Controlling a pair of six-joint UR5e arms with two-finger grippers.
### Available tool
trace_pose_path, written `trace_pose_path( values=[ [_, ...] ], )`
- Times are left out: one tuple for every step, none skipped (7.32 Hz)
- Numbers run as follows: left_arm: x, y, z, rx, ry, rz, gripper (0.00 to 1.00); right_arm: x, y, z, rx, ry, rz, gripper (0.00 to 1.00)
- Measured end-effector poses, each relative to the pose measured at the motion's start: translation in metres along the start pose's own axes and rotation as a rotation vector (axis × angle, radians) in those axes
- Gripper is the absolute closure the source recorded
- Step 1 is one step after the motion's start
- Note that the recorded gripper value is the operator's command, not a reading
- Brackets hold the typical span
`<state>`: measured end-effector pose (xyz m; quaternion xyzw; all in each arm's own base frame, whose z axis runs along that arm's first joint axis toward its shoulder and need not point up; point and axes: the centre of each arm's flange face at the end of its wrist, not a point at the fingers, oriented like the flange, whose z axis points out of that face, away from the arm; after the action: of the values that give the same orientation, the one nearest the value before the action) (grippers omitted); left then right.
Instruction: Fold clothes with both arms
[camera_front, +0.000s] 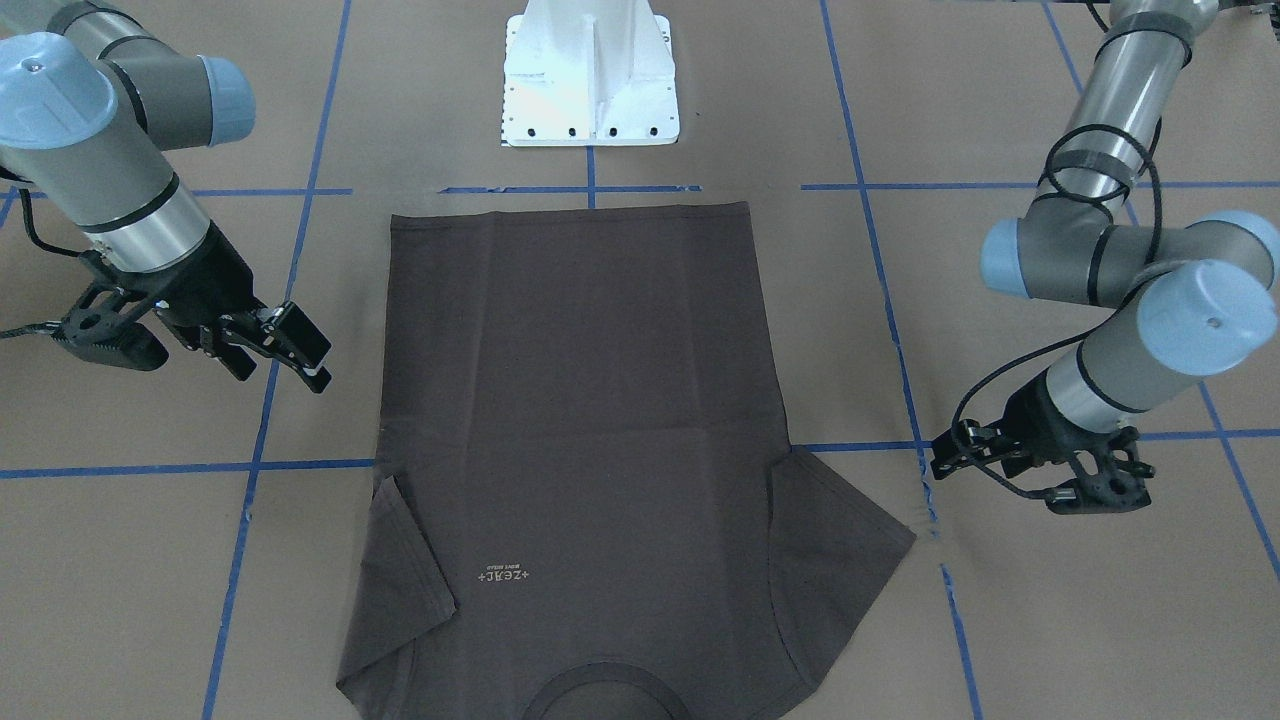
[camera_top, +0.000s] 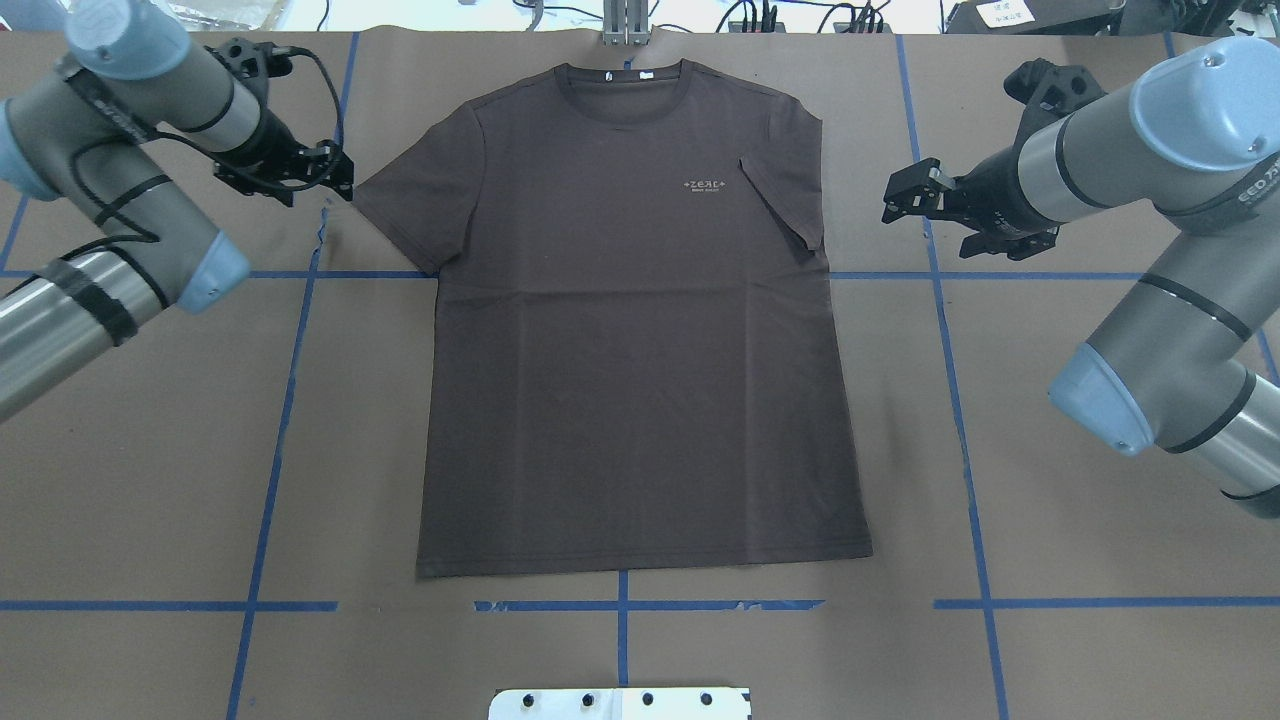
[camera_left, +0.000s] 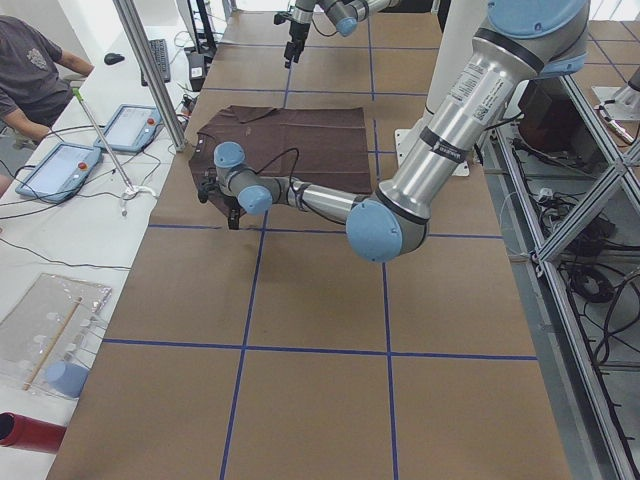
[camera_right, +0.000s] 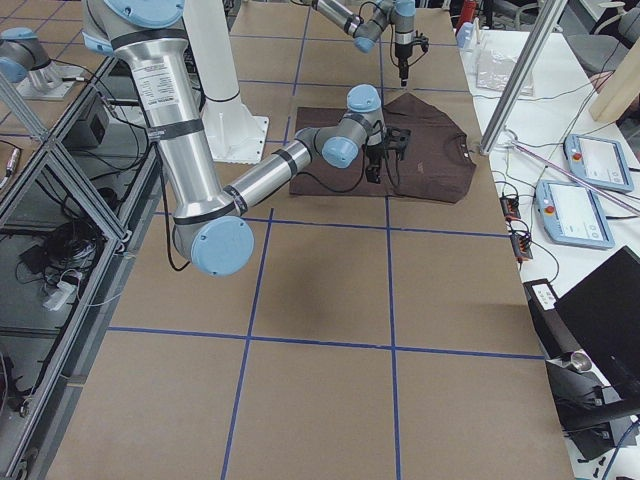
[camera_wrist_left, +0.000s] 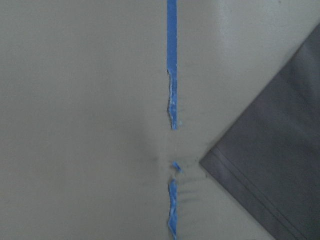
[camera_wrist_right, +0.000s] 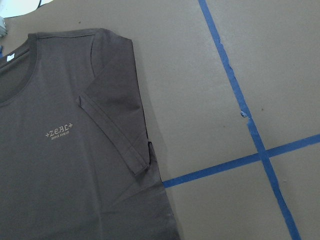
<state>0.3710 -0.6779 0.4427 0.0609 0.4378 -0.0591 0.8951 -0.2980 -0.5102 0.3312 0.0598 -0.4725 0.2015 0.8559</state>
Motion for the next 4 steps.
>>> trace_pose_path(
  values=[
    [0.013, 0.0, 0.012, 0.005, -0.003, -0.013, 0.33, 0.001, 0.002, 0.0, 0.0, 0.0, 0.002, 0.0],
    [0.018, 0.001, 0.018, 0.014, -0.01, -0.016, 0.39, 0.001, 0.003, 0.001, 0.005, 0.003, 0.002, 0.0],
    [0.021, 0.001, 0.021, 0.026, -0.019, -0.017, 0.45, 0.001, 0.004, 0.004, 0.014, 0.007, 0.0, 0.0],
    [0.021, 0.0, 0.023, 0.04, -0.028, -0.017, 0.47, 0.001, 0.006, 0.007, 0.022, 0.012, -0.004, 0.0]
  ],
)
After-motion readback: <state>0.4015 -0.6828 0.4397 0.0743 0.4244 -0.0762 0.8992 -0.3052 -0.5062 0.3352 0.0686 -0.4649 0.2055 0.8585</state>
